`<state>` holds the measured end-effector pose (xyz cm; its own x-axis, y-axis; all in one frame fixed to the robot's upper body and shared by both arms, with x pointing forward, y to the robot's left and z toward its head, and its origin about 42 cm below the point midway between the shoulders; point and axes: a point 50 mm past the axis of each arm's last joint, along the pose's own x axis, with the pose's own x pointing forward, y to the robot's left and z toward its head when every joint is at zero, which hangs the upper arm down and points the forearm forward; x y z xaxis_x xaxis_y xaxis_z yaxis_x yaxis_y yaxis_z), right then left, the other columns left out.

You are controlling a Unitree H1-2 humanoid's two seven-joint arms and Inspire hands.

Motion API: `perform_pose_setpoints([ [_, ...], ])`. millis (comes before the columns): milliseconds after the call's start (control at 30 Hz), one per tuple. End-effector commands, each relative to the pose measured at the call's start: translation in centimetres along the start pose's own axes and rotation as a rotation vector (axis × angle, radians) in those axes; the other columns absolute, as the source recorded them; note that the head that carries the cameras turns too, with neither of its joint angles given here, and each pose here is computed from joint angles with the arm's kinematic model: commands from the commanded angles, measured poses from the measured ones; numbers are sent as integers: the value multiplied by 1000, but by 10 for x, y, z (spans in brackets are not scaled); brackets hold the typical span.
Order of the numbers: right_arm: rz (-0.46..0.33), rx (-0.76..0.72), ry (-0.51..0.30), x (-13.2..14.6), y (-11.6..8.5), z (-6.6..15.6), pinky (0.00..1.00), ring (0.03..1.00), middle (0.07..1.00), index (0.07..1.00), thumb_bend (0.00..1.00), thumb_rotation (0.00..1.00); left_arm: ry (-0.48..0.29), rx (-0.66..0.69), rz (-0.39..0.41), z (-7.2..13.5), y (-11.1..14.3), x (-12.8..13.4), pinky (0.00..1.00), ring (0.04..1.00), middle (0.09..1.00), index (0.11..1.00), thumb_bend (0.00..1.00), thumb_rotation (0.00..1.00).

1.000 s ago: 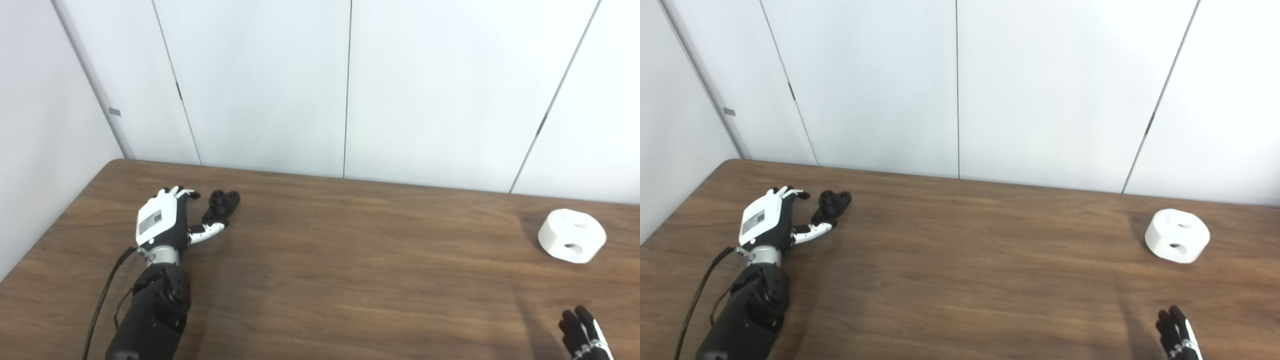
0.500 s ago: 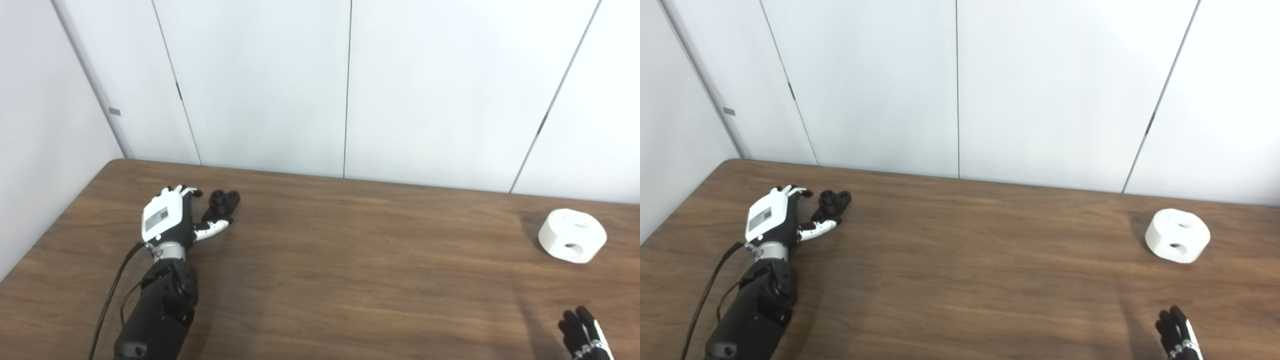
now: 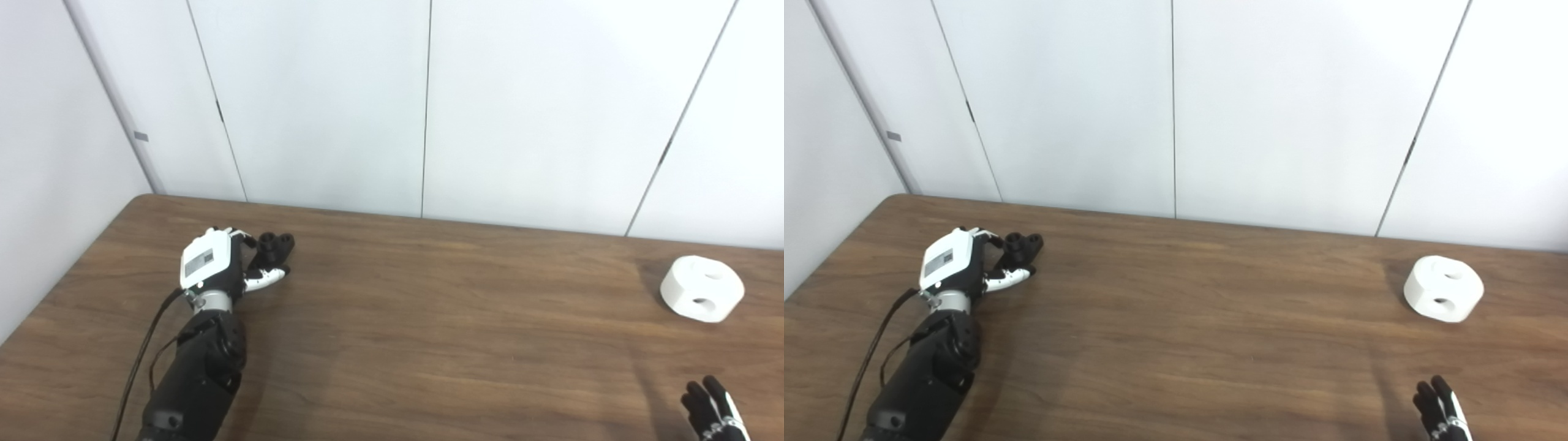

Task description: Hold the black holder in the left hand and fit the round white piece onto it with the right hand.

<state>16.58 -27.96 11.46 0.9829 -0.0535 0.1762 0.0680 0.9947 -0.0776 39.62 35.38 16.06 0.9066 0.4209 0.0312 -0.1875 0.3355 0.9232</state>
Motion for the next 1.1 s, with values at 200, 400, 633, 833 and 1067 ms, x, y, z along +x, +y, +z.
perform_pose_setpoints([
  [200,-18,51,22,-1,10,-8,1000,954,948,956,569,995,-36,51,94,15,29,16,1000,962,862,662,796,374],
  [400,-14,52,21,0,9,-9,1000,964,956,965,567,1000,-36,41,95,14,29,16,1000,962,863,652,795,344],
  [633,-11,49,18,0,8,-10,1000,965,957,971,553,1000,-26,35,82,11,28,16,1000,955,843,618,792,356],
  [833,-13,48,17,0,7,-10,1000,960,954,967,560,1000,-25,26,84,10,30,17,997,940,834,599,788,336],
  [1067,-13,47,20,0,7,-8,1000,951,946,961,575,998,-25,-30,93,8,28,16,998,914,807,512,618,134],
])
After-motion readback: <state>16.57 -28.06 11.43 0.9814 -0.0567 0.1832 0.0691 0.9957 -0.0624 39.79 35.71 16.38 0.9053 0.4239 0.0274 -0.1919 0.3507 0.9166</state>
